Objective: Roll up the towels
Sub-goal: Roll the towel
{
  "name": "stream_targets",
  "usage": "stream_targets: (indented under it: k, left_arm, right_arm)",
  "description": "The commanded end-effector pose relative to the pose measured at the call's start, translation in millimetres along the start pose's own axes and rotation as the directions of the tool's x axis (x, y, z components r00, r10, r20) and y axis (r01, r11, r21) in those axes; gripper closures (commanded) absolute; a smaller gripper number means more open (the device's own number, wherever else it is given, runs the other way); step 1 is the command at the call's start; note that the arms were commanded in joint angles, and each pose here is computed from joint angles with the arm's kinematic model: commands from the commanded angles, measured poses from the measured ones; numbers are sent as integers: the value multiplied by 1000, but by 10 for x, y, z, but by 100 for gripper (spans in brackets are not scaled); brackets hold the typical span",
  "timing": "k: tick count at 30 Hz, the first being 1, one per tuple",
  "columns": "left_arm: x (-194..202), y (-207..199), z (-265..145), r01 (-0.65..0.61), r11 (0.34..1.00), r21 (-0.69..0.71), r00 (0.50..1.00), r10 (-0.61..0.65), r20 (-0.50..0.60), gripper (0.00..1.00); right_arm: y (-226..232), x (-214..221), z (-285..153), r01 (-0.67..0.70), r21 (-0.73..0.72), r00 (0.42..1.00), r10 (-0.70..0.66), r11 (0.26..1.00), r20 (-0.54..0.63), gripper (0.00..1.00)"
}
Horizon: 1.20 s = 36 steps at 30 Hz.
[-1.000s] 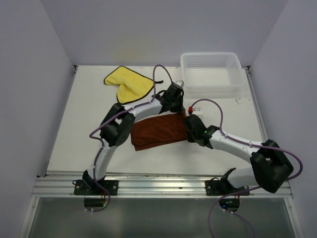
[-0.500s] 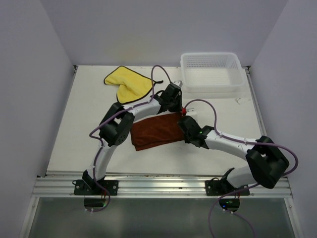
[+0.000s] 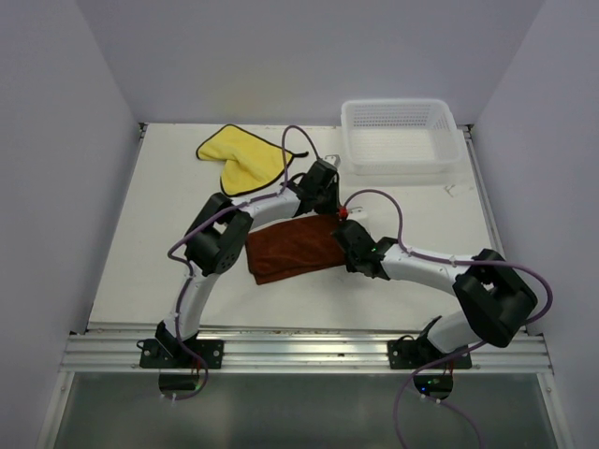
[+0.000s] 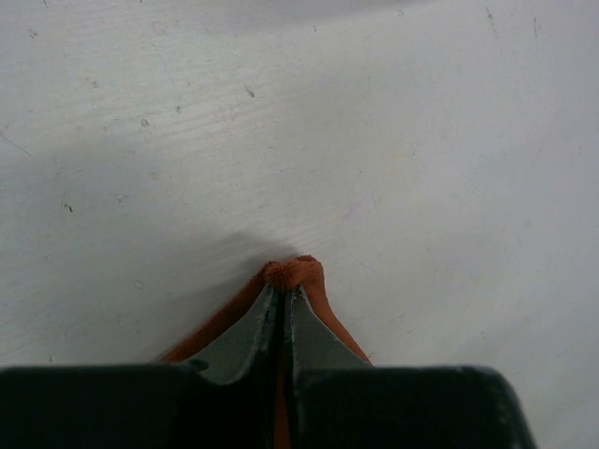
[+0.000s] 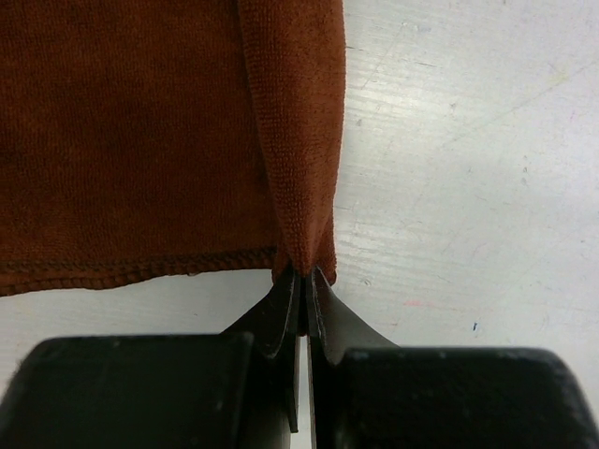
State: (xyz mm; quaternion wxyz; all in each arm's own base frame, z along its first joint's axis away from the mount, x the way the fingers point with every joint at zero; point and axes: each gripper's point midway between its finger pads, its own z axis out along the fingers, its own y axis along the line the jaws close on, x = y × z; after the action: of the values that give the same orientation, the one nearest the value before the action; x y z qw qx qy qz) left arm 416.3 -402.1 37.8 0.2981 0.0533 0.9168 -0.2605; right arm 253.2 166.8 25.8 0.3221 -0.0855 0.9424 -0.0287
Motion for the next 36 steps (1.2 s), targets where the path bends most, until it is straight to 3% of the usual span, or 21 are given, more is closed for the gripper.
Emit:
stream_targets:
  k: [1, 9, 20, 36]
  left_arm:
    - [-645, 38, -213, -7, 1000, -8, 982, 8, 190, 95]
    - [-647, 56, -158, -25, 1000, -11, 983, 26, 181, 95]
    - [-619, 94, -114, -29, 999, -22, 984, 33, 176, 95]
    - [-597, 89, -65, -73, 997, -14, 984, 74, 163, 97]
  right_arm:
    - [96, 65, -30, 27, -45, 999, -29, 999, -38, 100]
    - [211, 38, -13, 16, -95, 999, -20, 995, -33, 100]
    - [96, -127, -182, 8, -59, 1000, -7, 998, 9, 99]
    - [357, -147, -236, -8, -201, 1000, 7, 980, -2, 74]
